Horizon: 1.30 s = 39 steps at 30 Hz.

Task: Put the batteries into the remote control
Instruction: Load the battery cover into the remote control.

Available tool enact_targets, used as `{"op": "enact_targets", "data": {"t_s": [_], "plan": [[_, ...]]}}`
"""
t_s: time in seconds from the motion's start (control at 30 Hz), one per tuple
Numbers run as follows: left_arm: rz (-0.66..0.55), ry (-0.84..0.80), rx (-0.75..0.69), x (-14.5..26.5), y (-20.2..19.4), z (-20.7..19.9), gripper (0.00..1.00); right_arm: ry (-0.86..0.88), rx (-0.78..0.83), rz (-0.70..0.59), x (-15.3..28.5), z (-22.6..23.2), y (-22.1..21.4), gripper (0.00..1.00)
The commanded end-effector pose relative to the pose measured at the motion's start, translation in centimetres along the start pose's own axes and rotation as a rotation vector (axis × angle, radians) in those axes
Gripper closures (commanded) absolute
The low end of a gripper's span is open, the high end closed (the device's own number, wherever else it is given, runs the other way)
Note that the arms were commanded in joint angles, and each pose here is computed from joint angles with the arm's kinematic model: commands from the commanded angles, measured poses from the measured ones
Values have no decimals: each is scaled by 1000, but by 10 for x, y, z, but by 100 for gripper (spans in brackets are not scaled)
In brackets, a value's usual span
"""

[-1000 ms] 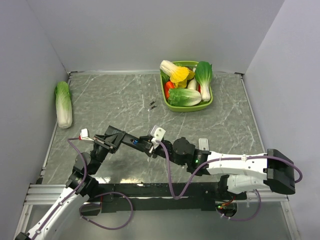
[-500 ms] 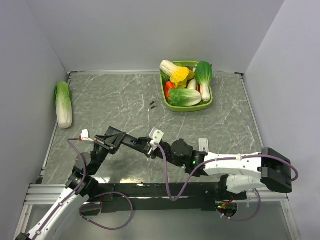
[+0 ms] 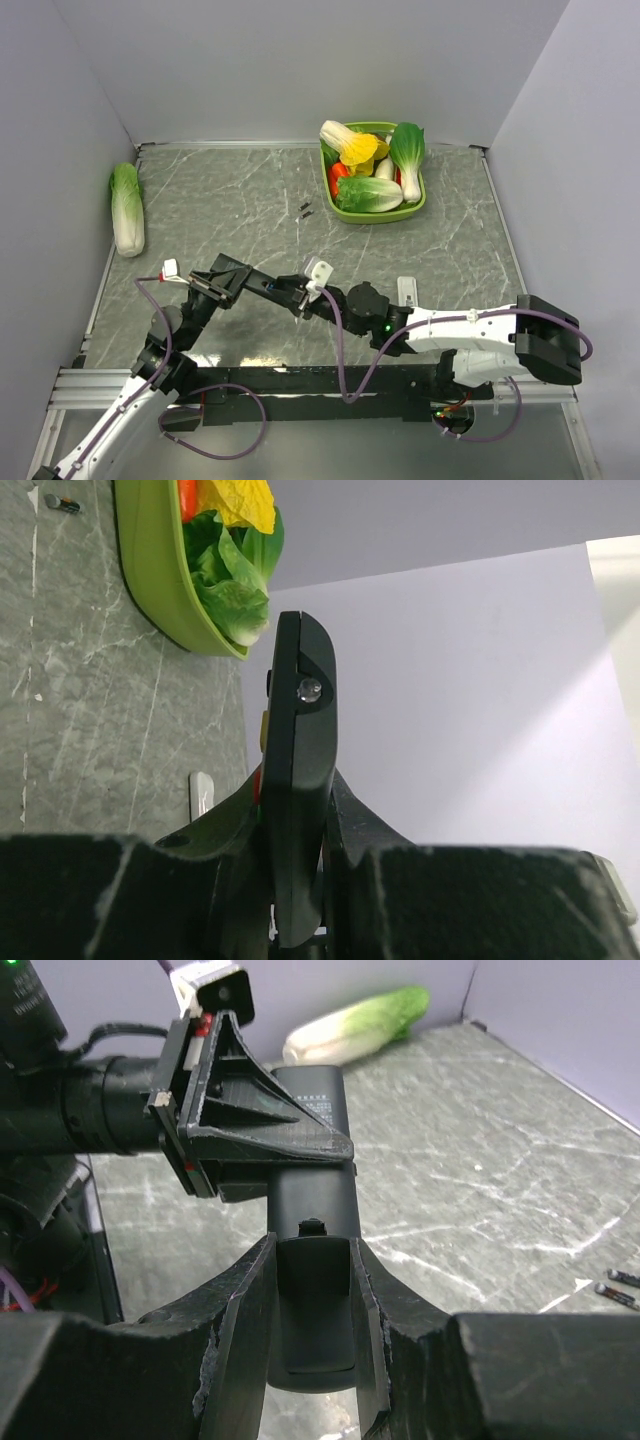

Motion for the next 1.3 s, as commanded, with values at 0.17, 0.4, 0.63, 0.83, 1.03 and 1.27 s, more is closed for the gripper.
{"op": "enact_targets", "data": {"t_s": [0.17,0.4,0.63,0.83,1.03,1.27], "plan": [[-11,-183,119,6,3,-33,99,39,-34,-38,10,4,-12,98],[-13,-184,127,7,4,-35,99,6,20,-15,14,-2,-20,98],[-1,-148,99,5,2,-34,99,20,81,-2,10,-2,-24,97],[7,-157,91,4,1,-36,99,52,79,26,6,3,-30,96],[13,-170,88,5,0,-37,99,81,69,39,4,8,-33,90],[9,-174,82,5,1,-38,99,45,49,42,3,4,-33,82]]}}
Point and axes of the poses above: each gripper's point midway between its finger pads, its own x axis back along the fingers, its own z axis along the line the jaws close on, y = z × x, the point moved 6 cm from there along x, back along the fingers, and after that the axes turned 3 degrees about x, right-handed, at the moved point
